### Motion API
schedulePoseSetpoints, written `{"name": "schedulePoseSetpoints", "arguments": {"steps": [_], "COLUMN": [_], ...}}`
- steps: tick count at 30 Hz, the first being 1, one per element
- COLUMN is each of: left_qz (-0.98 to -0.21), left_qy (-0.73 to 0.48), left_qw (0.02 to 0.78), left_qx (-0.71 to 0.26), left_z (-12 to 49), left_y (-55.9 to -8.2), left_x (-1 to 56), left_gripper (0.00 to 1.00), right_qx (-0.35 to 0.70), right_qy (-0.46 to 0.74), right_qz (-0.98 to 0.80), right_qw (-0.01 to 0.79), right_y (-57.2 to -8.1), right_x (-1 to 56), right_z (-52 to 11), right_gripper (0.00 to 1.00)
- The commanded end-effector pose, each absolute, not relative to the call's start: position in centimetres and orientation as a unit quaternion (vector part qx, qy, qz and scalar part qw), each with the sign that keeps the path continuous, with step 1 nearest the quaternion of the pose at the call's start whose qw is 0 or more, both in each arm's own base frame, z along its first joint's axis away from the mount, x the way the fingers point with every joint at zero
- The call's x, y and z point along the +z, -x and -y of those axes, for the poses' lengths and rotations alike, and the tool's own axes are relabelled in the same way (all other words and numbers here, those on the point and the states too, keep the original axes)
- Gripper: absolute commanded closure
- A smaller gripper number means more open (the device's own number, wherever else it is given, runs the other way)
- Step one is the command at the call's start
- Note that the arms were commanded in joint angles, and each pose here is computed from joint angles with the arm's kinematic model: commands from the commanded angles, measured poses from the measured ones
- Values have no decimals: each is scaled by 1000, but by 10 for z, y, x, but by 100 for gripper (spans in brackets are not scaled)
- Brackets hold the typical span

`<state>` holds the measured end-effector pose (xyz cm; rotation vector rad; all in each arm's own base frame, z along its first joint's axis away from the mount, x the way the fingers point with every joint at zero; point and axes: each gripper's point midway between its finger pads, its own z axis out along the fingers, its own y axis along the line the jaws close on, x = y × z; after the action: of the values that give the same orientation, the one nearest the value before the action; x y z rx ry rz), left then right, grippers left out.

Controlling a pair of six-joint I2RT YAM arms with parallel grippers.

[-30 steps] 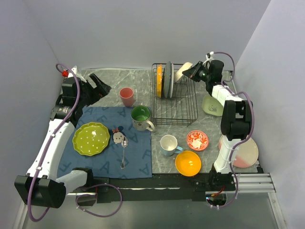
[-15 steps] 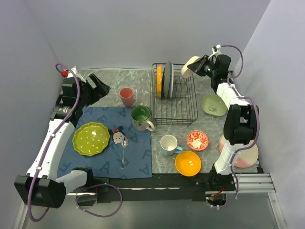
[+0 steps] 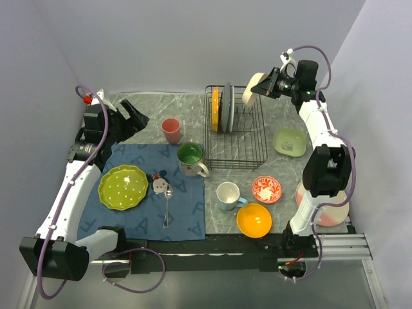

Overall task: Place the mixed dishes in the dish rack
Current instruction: Insert the plate into the dish rack

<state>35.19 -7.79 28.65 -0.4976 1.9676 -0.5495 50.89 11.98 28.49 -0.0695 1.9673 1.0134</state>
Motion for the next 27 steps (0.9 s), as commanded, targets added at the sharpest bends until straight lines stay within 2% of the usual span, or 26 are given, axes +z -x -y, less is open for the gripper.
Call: {"name": "schedulePoseSetpoints", "arguments": {"steps": [1,9,17,18,24,27], "left_qz": [-799,-796,-796,-796,-796,-795], "left_qy": [198,197,199,199,199,199], "left_qw": [519,522,520,520,520,521], "left_qx": [-231,-233,-236,-238,-237,-237], "left_z": [75,75,76,77,76,76], "left_y": [-348,-347,-347,-347,-346,-345], "left_x": [305,309,307,307,308,308], "left_gripper": [3,3,3,3,3,3], "right_qx": [439,480,459,457,428,427], "right_qy": [81,94,100,88,76,73], "right_qz": [-798,-807,-831,-841,-861,-862], "right_qw": [404,330,297,274,263,264], "right_y": [-492,-478,-472,-470,-483,-486], "right_x": [295,270,247,234,218,215], "right_z": [-123,-126,-119,-117,-104,-102], "right_gripper": [100,100,100,100,100,90]}}
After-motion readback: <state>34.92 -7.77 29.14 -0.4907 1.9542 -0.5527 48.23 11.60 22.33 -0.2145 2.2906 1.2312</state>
